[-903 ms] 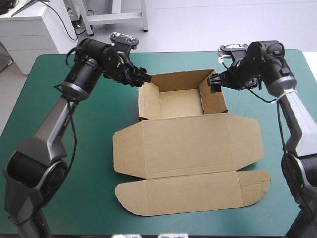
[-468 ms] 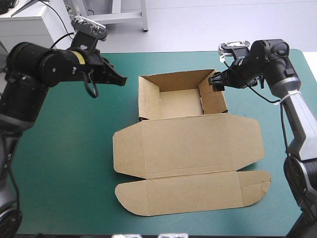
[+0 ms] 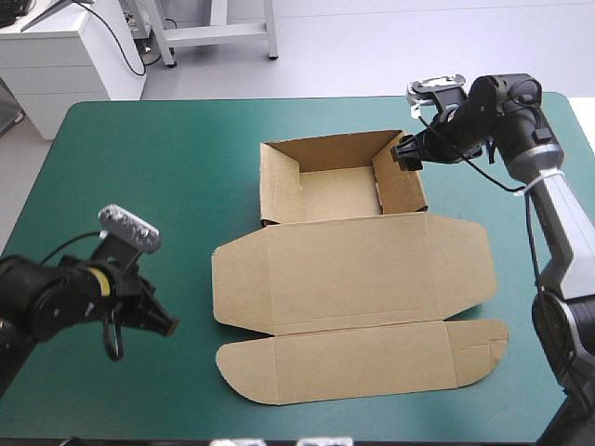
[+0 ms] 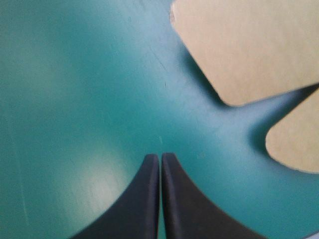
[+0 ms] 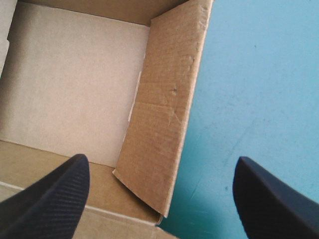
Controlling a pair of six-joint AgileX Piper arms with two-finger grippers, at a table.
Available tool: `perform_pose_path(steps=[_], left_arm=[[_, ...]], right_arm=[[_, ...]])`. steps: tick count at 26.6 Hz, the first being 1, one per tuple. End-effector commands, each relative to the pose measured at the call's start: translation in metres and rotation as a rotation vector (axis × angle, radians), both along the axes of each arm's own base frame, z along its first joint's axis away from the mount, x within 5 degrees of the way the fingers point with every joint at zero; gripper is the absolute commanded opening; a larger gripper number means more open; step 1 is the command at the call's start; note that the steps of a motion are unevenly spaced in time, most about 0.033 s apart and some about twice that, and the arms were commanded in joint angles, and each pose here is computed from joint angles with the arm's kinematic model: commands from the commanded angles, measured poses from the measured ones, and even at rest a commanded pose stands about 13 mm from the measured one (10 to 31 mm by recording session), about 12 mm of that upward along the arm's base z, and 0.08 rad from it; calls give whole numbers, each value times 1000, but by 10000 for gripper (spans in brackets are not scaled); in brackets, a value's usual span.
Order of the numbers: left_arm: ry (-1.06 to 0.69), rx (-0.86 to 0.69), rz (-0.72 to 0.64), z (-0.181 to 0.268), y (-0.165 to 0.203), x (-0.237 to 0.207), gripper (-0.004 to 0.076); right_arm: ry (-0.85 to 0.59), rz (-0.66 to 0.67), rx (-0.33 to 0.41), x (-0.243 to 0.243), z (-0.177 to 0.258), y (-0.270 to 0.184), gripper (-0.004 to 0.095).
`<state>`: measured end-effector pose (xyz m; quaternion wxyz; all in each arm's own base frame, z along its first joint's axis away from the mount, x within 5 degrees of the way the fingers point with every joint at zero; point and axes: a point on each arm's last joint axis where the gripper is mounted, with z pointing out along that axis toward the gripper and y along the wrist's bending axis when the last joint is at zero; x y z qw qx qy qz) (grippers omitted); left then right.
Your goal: Fold the box
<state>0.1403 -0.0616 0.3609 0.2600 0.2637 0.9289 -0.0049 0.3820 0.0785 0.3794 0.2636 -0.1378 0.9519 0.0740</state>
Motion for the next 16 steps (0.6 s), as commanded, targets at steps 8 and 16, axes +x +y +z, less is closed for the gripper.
perform_pose_path(steps=[8,16], left_arm=[[-77,-98,93,-57,26,-50,-8],[-80,-90,102,-78,33,-63,-8]], right_arm=[[-66,-4,8,29,-17,3,713],[-16,-35,15,58,-63,8,644]])
